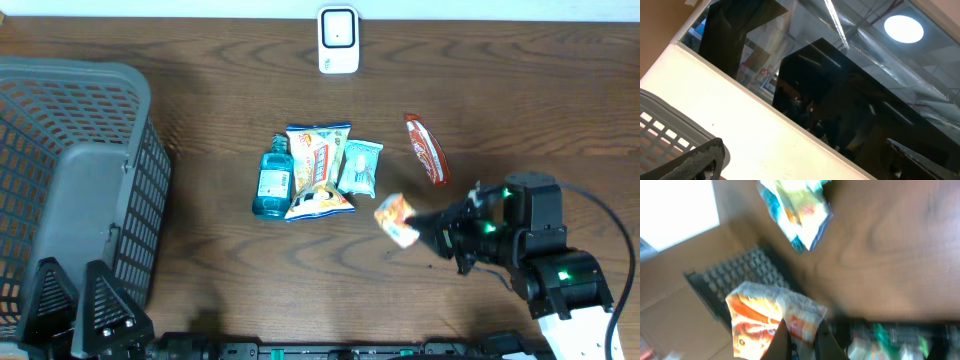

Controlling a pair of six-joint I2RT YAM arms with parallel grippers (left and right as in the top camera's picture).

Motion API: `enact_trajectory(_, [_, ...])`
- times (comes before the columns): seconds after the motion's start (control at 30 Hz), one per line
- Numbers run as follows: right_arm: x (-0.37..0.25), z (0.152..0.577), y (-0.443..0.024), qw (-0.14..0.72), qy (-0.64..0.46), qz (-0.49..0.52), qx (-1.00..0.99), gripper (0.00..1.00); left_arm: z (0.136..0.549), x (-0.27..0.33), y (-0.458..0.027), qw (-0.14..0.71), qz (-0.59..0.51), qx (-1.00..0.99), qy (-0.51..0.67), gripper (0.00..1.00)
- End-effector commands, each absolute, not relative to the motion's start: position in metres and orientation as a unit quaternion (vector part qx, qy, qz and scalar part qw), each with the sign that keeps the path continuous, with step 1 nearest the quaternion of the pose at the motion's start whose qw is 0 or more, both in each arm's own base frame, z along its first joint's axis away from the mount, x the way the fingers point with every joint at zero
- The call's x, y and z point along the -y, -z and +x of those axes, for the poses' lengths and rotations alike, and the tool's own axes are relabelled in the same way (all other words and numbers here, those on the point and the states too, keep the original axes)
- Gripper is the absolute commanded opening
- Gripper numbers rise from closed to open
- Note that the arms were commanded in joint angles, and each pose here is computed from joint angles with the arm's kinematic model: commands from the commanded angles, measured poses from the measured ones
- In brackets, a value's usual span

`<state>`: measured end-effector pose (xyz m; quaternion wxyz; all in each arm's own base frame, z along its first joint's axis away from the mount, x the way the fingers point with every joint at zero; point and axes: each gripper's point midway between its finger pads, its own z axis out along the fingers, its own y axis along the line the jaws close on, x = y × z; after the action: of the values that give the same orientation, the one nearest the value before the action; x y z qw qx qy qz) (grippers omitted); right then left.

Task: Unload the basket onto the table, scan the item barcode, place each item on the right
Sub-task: 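Lift the orange pack and bring it up to the white scanner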

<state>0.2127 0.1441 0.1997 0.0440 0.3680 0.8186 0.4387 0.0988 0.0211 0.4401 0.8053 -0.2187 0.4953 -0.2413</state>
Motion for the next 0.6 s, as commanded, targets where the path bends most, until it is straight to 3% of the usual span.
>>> enact_trajectory(0.0, [-0.119, 0.248, -0.191, 0.170, -0.366, 0.380, -0.832, 0.01, 0.098, -0.022, -0.439, 0.805, -0.221, -0.493, 0.245, 0.98])
enact_trajectory(0.2, [-0.113, 0.323, -0.201, 0.382, -0.254, 0.280, -0.843, 0.01, 0.112, -0.021, -0.422, 0.791, -0.228, -0.514, 0.240, 0.98])
enact_trajectory(0.4, [-0.154, 0.399, -0.196, 0.513, -0.192, 0.127, -0.827, 0.01, 0.120, -0.021, -0.411, 0.783, -0.231, -0.527, 0.235, 0.98])
enact_trajectory(0.57, [-0.179, 0.457, -0.184, 0.613, -0.175, 0.057, -0.768, 0.01, 0.123, -0.021, -0.408, 0.781, -0.232, -0.530, 0.234, 0.98])
